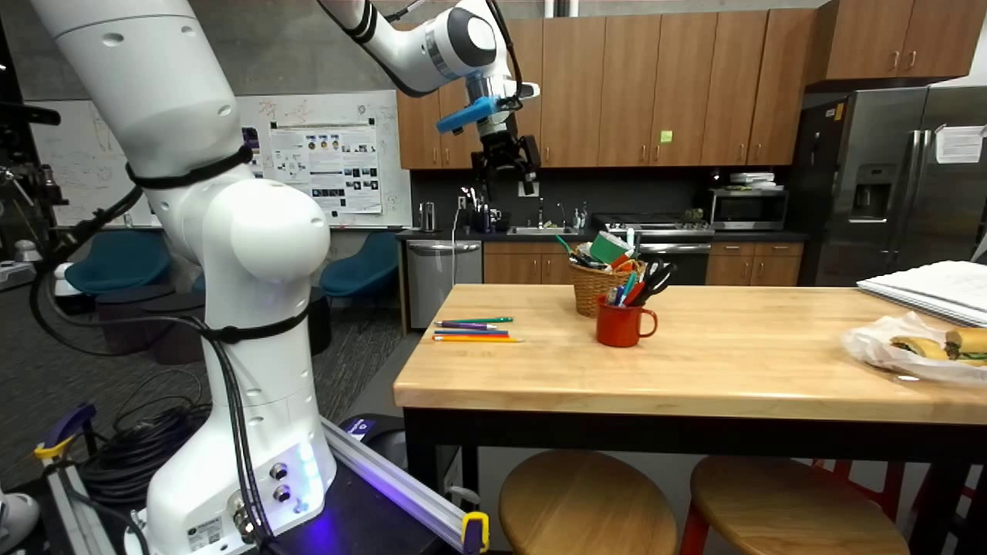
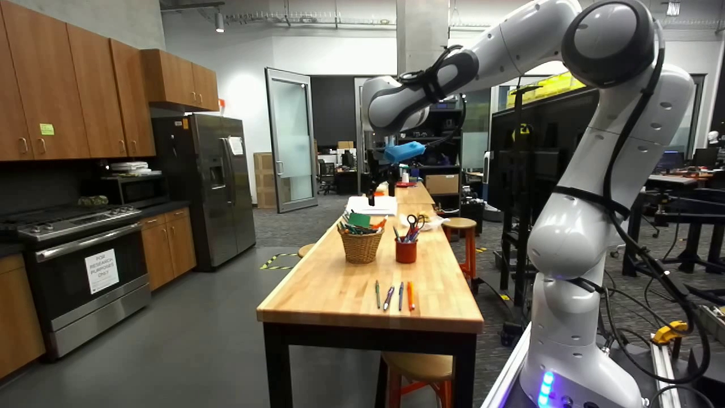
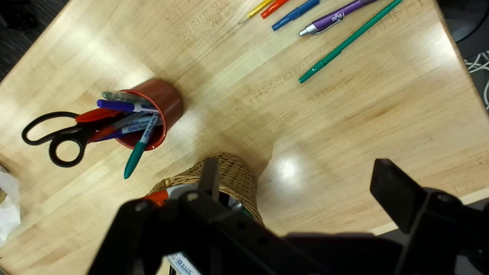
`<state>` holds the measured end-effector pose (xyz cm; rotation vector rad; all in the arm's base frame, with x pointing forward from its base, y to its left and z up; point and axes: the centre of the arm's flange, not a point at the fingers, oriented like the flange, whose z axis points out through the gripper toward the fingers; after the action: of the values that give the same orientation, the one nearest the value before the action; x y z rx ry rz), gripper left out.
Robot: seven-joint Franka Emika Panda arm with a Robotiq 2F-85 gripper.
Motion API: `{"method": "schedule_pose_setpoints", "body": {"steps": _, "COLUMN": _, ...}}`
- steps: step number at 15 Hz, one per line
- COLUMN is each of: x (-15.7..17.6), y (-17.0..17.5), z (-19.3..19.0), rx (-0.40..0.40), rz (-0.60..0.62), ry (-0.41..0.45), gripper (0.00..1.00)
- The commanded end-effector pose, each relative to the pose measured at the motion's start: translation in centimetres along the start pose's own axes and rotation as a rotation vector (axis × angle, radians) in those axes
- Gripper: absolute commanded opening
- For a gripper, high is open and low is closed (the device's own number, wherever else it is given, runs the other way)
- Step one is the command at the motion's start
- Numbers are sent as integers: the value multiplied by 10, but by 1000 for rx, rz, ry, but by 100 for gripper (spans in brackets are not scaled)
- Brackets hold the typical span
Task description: Put the tape on the table
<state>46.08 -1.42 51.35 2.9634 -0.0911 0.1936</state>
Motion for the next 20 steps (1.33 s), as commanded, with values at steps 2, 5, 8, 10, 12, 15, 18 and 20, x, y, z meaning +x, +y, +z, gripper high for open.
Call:
{"method": "schedule_pose_setpoints", "body": {"steps": 2, "x": 0, "y": 0, "z": -1, "rx": 0, "rz": 1, "ry": -2, "gripper": 100}}
{"method": "schedule_pose_setpoints", "body": {"steps": 5, "x": 0, "y": 0, "z": -1, "rx": 0, "rz": 1, "ry": -3, "gripper": 100}}
{"method": "schedule_pose_setpoints", "body": {"steps": 8, "x": 0, "y": 0, "z": -1, "rx": 0, "rz": 1, "ry": -3, "gripper": 100}}
{"method": "schedule_pose_setpoints", "body": {"steps": 10, "x": 4, "y": 2, "z": 1, "rx": -3, "rz": 2, "ry": -1, "gripper": 100}}
{"method": "schedule_pose_setpoints", "body": {"steps": 12, "x": 11, "y": 3, "z": 1, "rx": 2, "rz": -5, "ry": 6, "gripper": 100}}
{"method": "schedule_pose_setpoints", "body": {"steps": 15, "x": 25, "y": 3, "z": 2, "rx": 6, "rz": -39, "ry": 7, "gripper": 100}}
{"method": "schedule_pose_setpoints", "body": {"steps": 18, "x": 41, "y": 4, "z": 4, "rx": 2, "rz": -77, "ry": -1, "gripper": 100}}
{"method": "schedule_pose_setpoints", "body": {"steps": 20, "x": 52, "y": 4, "z": 6, "rx": 2, "rz": -103, "ry": -6, "gripper": 100}}
